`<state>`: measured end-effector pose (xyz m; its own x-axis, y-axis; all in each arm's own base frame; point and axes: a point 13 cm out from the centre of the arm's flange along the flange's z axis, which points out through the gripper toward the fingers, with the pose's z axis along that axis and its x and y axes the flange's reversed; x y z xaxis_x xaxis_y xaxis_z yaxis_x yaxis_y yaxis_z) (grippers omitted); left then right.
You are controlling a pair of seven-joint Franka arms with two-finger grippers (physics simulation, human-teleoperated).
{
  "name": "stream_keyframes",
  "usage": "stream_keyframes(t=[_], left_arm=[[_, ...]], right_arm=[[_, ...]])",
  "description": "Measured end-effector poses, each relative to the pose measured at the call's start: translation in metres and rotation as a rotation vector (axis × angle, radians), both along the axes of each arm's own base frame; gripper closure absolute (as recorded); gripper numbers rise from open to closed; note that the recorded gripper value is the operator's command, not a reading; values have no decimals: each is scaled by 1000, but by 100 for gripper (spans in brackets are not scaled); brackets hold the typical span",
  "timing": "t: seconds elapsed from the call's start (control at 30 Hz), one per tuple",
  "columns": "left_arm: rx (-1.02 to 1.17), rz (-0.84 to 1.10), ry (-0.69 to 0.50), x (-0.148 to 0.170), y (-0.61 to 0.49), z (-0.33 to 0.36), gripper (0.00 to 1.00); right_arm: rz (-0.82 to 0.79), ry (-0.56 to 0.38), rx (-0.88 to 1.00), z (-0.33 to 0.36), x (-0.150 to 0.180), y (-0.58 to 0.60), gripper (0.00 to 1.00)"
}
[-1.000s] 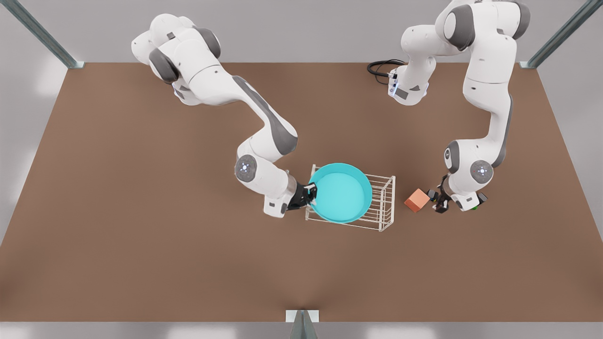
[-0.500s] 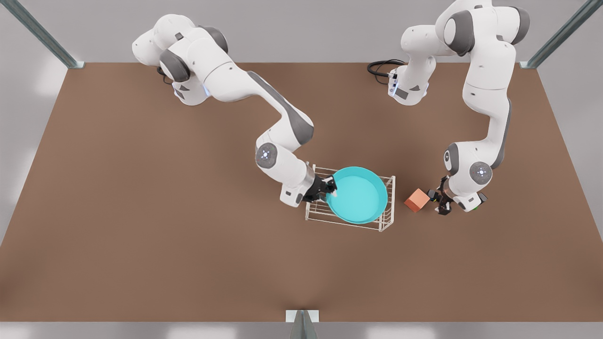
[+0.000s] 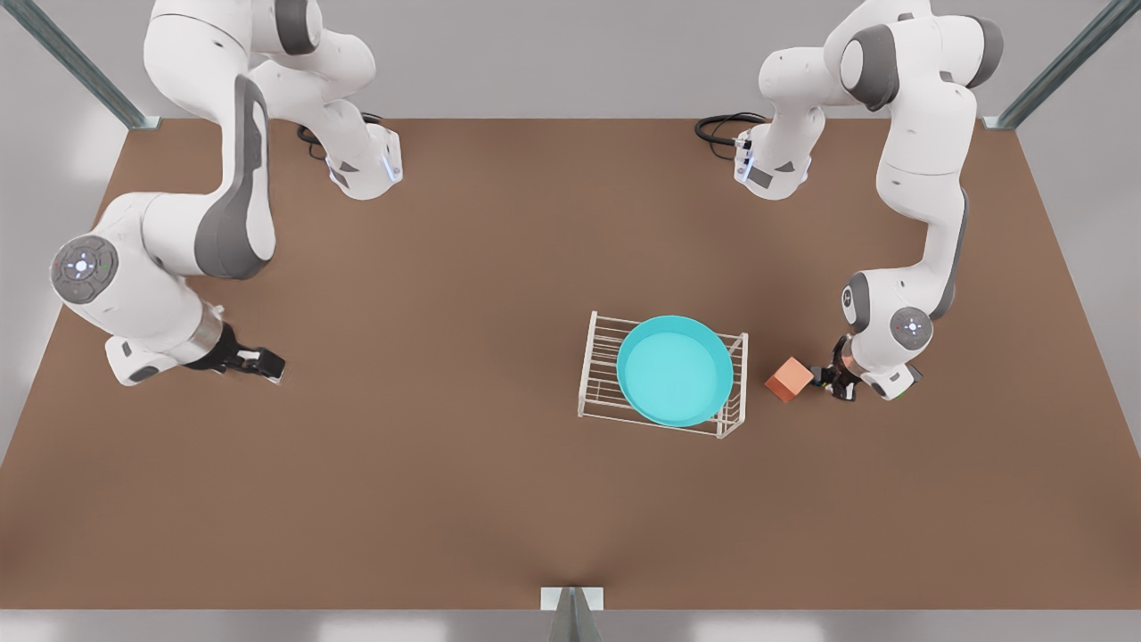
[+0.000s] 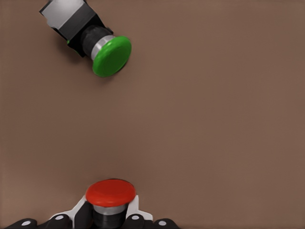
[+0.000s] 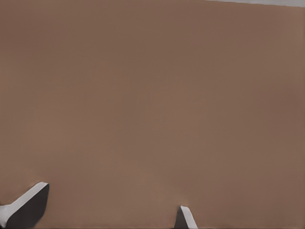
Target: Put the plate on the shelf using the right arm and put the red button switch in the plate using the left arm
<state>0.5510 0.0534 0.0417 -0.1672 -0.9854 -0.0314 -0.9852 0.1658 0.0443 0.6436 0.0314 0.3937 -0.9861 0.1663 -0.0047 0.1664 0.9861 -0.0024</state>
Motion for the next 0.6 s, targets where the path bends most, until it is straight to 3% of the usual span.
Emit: stream_keyframes(t=[0.2, 0.23, 0.27, 0.3, 0.6], left_arm=[[28, -4, -1, 0, 17, 4, 47], [30, -7, -4, 1, 17, 6, 48], [31, -9, -5, 1, 18, 8, 57], [32, -10, -5, 1, 18, 8, 59], [40, -8, 0, 1, 23, 7, 59]], right_arm=[[48, 163, -34, -20, -35, -4, 0], [53, 175, -35, -21, -38, -5, 0], [58, 185, -36, -21, -41, -6, 0], [62, 193, -36, -21, -42, -6, 0], [100, 229, -37, -24, -50, -5, 0]])
